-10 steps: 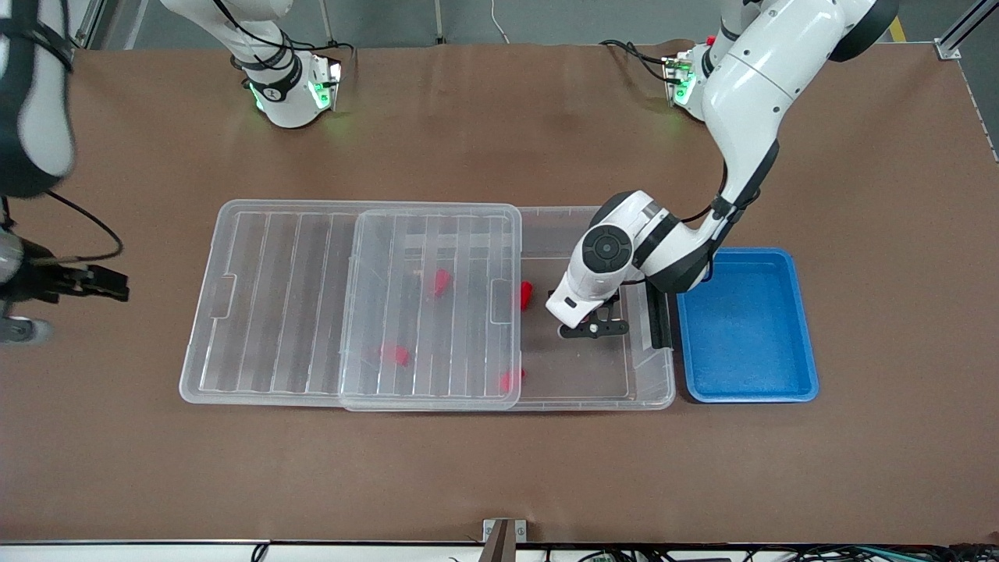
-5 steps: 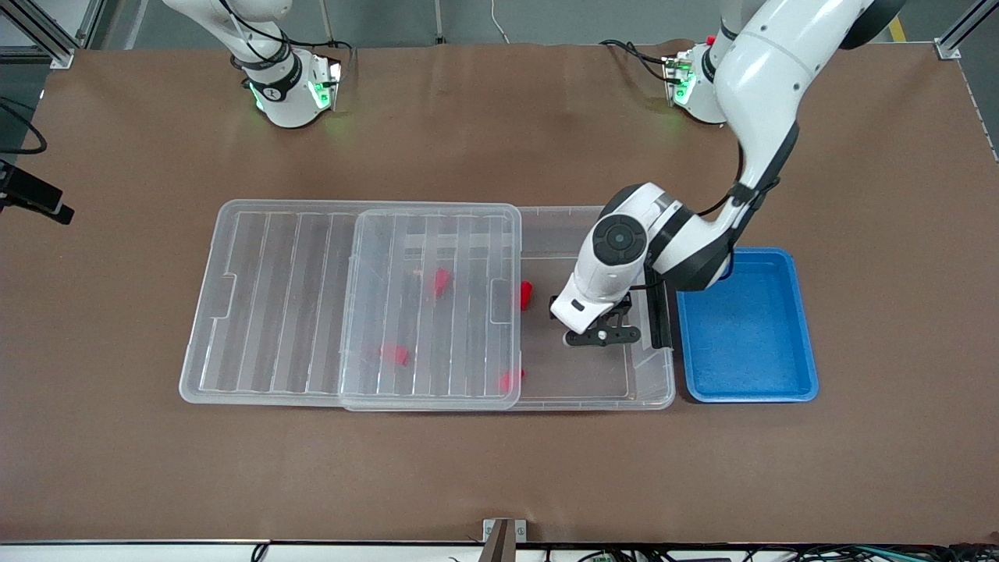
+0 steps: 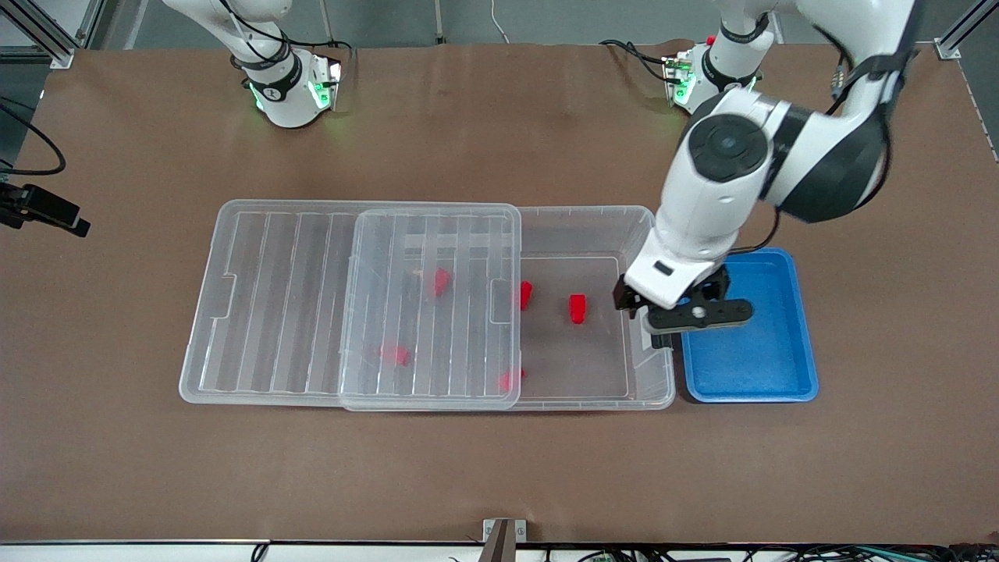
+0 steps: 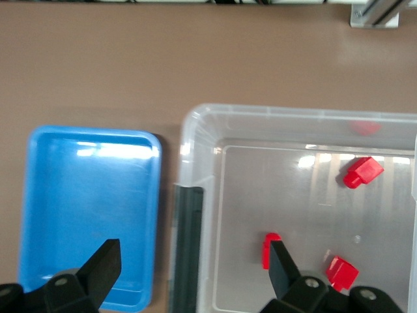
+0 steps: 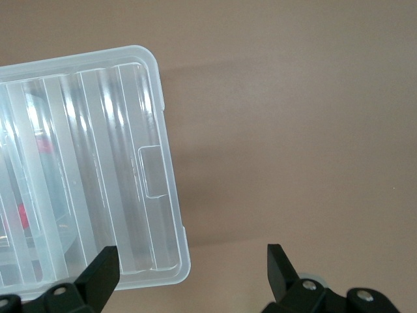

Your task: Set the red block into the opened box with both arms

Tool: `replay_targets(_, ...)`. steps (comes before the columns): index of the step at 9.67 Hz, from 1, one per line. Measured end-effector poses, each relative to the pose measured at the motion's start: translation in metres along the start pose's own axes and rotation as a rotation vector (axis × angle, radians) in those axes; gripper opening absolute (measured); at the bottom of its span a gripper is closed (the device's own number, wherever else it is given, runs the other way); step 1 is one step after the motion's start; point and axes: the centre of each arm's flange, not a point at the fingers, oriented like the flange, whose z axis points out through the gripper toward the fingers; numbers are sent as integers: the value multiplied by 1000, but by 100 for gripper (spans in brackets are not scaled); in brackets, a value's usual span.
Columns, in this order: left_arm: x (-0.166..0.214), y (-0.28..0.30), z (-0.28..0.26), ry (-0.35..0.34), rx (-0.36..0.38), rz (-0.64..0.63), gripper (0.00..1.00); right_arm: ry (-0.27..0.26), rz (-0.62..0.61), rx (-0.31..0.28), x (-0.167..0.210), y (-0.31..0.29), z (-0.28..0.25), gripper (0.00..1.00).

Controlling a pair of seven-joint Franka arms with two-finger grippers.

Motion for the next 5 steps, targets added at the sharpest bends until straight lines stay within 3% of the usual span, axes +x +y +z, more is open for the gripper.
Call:
replay_targets(3,-17,-30,-71,-28,9,-18,100,27,-97,-6,7,14,8,100)
replay_targets(5,-18,-68,-104,-49,-39,-16,100,37,-159,-11,27,40,53,99)
